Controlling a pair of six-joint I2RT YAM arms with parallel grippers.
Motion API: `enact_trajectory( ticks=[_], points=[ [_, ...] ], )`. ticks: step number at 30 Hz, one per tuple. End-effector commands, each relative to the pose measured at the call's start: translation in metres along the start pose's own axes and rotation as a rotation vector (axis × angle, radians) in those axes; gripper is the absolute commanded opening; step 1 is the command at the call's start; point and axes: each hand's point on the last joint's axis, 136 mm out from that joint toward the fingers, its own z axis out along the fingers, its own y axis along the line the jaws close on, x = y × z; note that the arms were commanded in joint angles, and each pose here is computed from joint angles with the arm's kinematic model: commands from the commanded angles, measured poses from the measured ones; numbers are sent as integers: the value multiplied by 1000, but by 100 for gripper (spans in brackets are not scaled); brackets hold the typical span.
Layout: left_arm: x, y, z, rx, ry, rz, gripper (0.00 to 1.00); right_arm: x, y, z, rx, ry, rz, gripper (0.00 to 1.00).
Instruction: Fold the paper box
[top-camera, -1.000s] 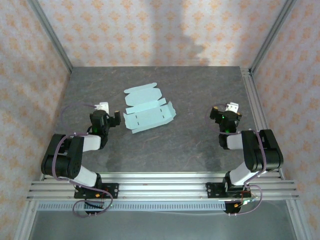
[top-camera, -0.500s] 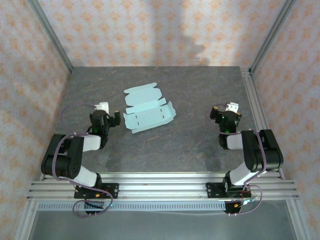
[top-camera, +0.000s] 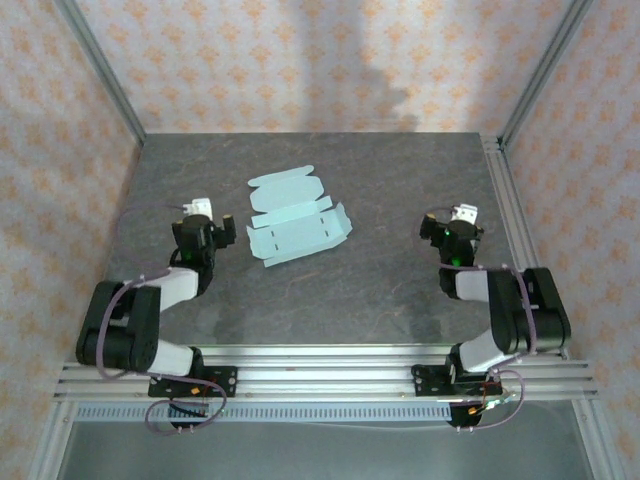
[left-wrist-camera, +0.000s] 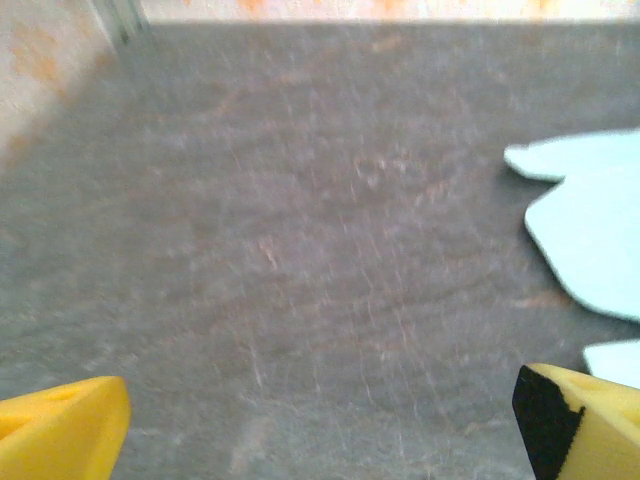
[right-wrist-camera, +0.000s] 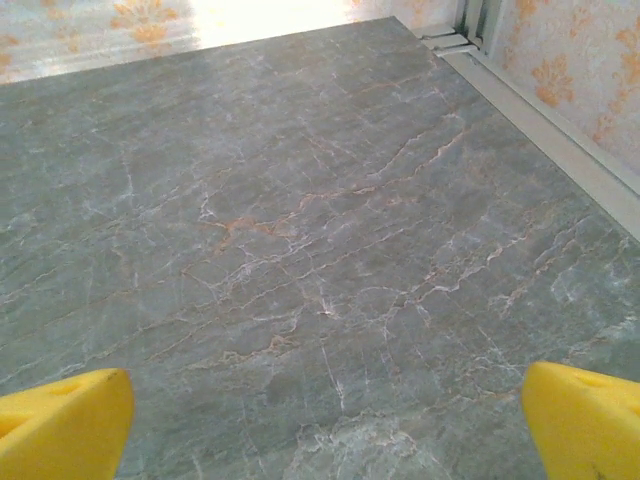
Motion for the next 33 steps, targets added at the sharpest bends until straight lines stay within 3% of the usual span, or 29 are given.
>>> enact_trajectory(
  ticks=[1,6,12,23,28,33],
  points=[
    [-41,13,-23,-72,-42,-59,100,-46,15,-12,-46,-21,-24,99],
    [-56,-4,-40,-16,29,-132,100,-83,38,-14,-42,46,-6,99],
    [-42,-42,-52,95,165,-196,100,-87,106,3,-159,218,9,99],
    [-17,-53,-71,153,251,-226,100,-12,255,9,-469,578,-199,100],
    [-5,-49,-73,142,266,-229,100,25,277,12,-498,730,-295,92],
    [3,-48,-71,133,287,-221,100,44,276,13,-492,797,-340,74]
  ],
)
